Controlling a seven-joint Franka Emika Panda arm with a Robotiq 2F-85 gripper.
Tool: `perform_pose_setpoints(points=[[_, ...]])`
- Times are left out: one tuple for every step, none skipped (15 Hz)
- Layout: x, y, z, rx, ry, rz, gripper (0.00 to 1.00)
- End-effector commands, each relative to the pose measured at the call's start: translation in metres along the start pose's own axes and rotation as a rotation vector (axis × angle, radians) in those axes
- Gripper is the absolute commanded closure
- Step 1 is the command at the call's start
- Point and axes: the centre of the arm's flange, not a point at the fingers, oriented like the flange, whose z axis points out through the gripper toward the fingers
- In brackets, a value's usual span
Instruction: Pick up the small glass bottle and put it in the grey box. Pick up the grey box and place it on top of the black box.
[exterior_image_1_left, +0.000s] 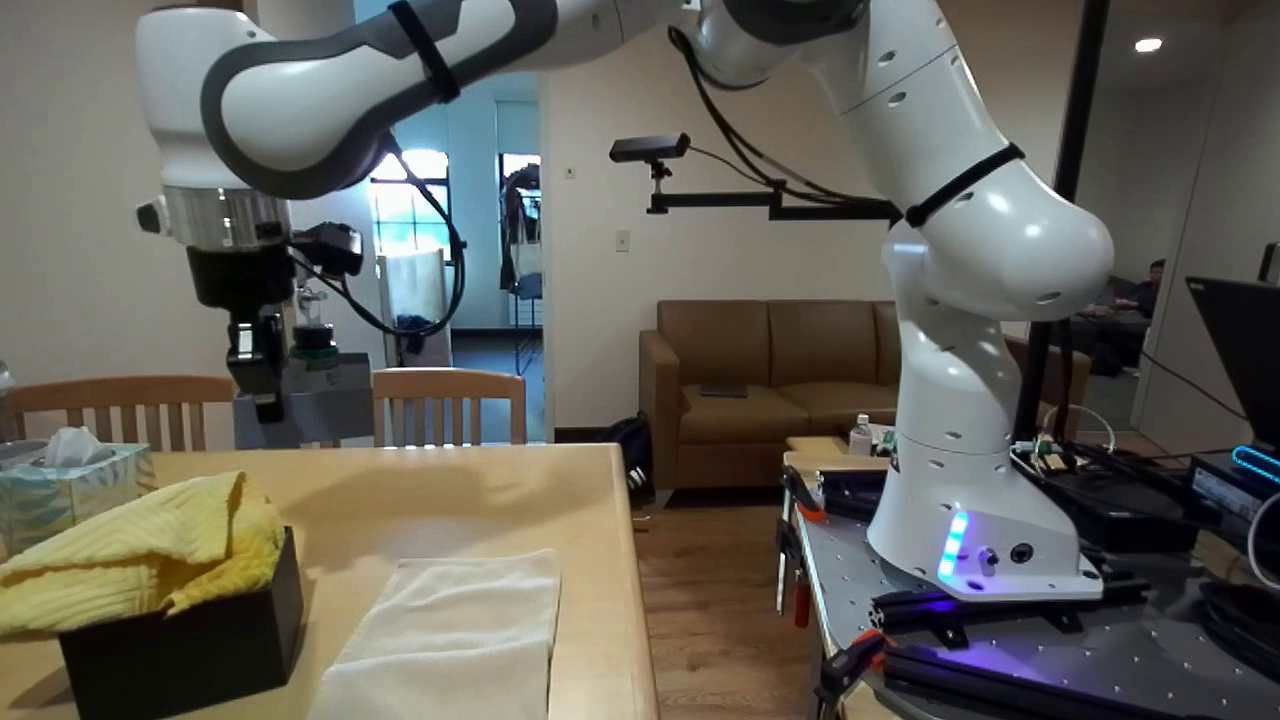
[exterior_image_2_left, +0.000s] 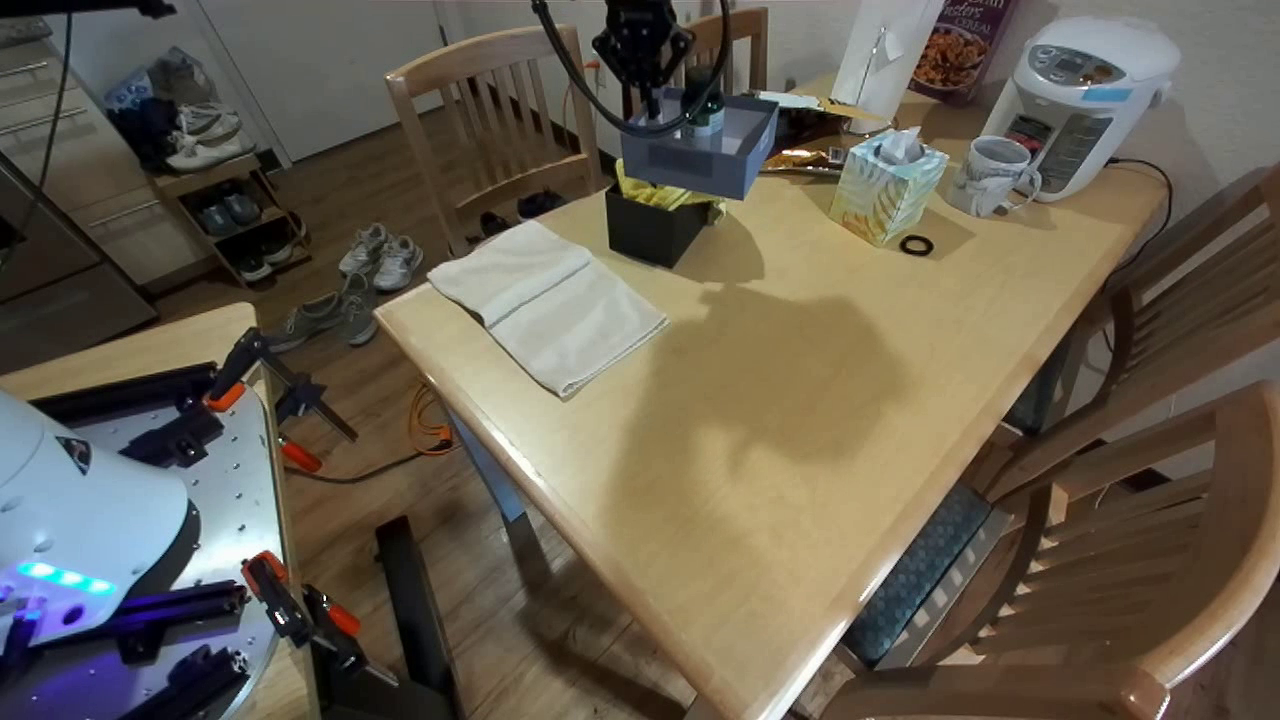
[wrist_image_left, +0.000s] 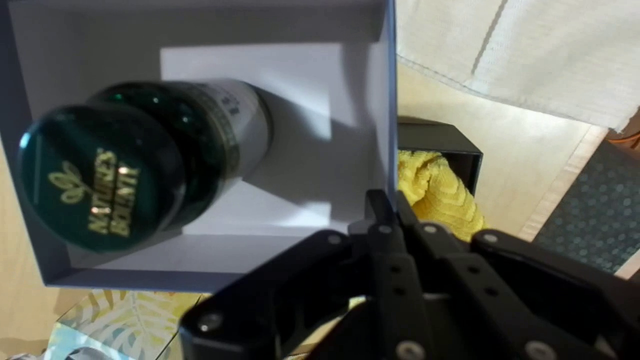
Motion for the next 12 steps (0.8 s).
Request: perform_pose_setpoints(points=[[0.034, -0.008, -0.005, -0.017, -0.021, -0.046, 0.99], [0.041, -0.013, -0.005, -0.011, -0.024, -0.062, 0.99], [0.049, -0.019, -0.005, -0.009, -0.029, -0.074, 0.99], [0.056, -0.024, -0.005, -0.009, -0.030, -0.079, 0.99], [0.063, -0.030, -0.005, -0.002, -0.032, -0.089, 0.99], [0.069, -0.036, -0.004, 0.000, -0.036, -0.095, 0.99], [0.075, -0.042, -0.003, -0.001, -0.040, -0.098, 0.99], [0.080, -0.047, -0.001, 0.005, -0.047, -0.104, 0.99], [0.085, -0.052, 0.001, 0.009, -0.051, -0.108, 0.99], [0.090, -0.056, 0.004, 0.013, -0.054, -0.109, 0.99], [0.094, -0.061, 0.007, 0.021, -0.055, -0.111, 0.99], [0.098, -0.065, 0.010, 0.029, -0.053, -0.113, 0.99]])
